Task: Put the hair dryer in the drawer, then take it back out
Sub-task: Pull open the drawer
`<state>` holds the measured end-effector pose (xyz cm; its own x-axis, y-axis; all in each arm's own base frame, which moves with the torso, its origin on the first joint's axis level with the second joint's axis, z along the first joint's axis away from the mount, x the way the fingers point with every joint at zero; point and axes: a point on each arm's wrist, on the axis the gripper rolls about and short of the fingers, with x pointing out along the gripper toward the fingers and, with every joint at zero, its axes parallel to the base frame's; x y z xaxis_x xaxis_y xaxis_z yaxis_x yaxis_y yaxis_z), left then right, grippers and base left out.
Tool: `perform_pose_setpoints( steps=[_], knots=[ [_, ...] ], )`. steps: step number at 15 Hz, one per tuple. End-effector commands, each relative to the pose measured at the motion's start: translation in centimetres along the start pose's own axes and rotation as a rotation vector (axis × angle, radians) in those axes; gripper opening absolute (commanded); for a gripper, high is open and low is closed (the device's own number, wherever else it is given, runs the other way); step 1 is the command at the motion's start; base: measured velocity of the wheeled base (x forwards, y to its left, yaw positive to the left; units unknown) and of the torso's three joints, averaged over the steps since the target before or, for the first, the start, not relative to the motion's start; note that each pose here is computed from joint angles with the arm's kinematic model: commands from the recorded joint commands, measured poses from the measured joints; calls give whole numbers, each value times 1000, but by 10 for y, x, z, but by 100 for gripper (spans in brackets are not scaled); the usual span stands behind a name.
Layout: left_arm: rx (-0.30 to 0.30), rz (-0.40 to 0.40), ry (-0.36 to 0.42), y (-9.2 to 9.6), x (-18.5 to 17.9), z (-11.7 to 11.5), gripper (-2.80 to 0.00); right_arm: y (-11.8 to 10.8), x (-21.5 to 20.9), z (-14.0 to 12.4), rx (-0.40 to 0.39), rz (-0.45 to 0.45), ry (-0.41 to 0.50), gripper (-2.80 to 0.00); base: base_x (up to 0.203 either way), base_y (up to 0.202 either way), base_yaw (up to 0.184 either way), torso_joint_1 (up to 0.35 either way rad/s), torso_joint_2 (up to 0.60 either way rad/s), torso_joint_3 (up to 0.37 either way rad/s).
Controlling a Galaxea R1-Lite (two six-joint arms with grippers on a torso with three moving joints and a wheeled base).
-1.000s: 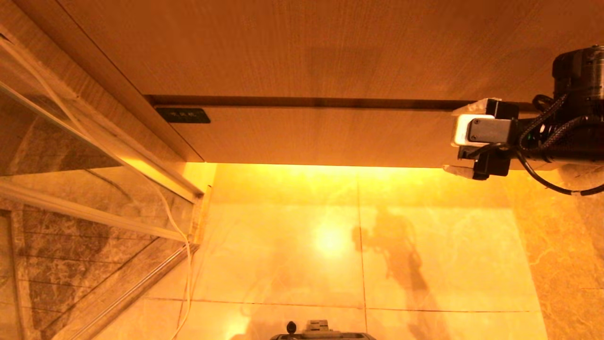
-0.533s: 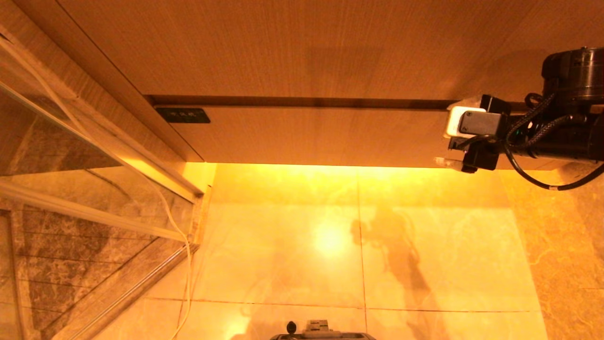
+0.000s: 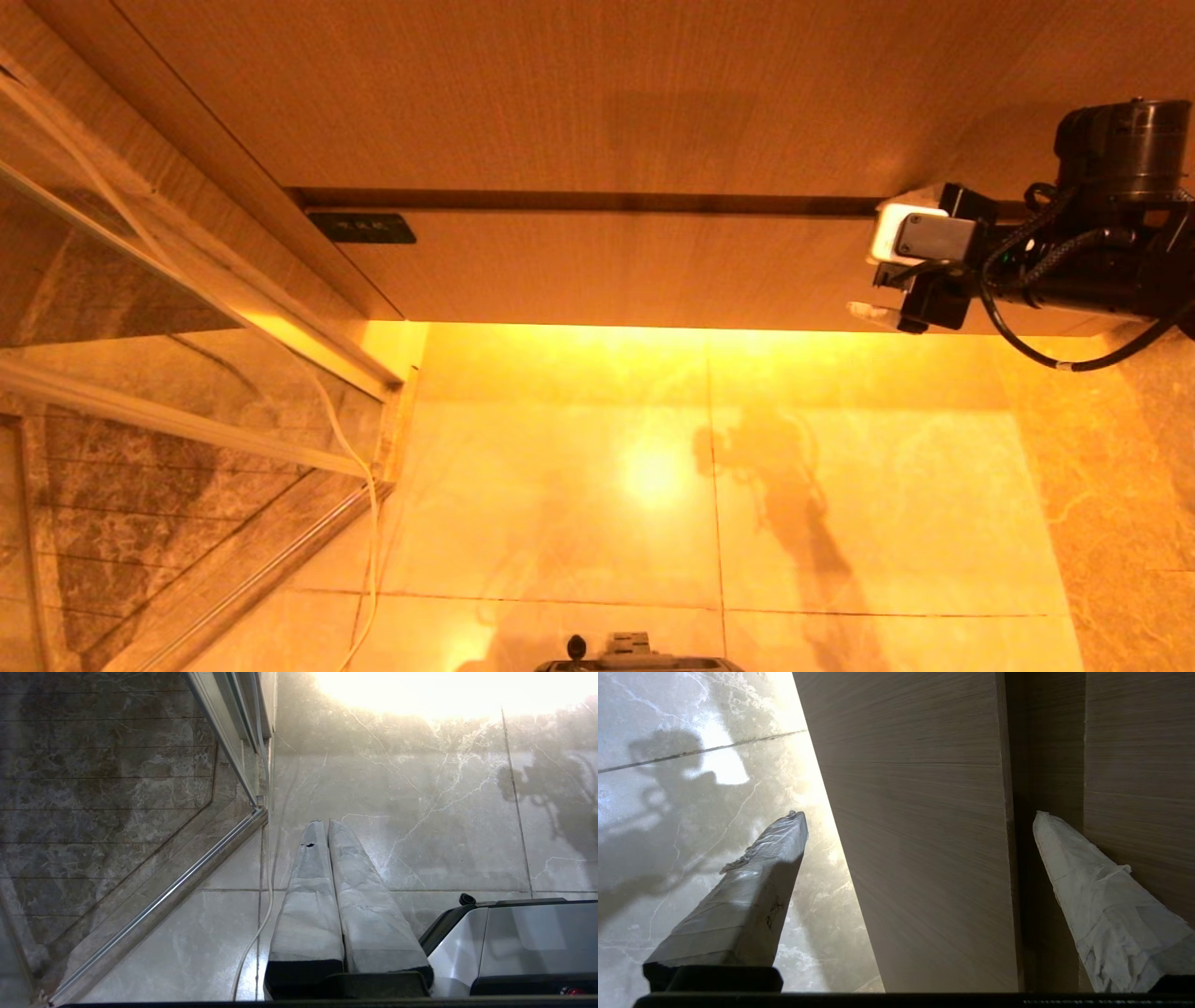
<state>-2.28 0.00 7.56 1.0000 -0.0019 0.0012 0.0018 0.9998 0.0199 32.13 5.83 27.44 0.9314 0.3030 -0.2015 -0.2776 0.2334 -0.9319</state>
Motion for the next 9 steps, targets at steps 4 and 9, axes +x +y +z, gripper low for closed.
perform_pose_setpoints(
  steps=[4, 9],
  knots=[
    [0, 0, 1, 0, 0, 0, -280, 0, 10, -2, 4, -18, -4, 0, 0, 0, 0, 0, 0, 0],
    [0, 0, 1, 0, 0, 0, -280, 3, 19, -6, 10, -29, -6, 0, 0, 0, 0, 0, 0, 0]
  ],
)
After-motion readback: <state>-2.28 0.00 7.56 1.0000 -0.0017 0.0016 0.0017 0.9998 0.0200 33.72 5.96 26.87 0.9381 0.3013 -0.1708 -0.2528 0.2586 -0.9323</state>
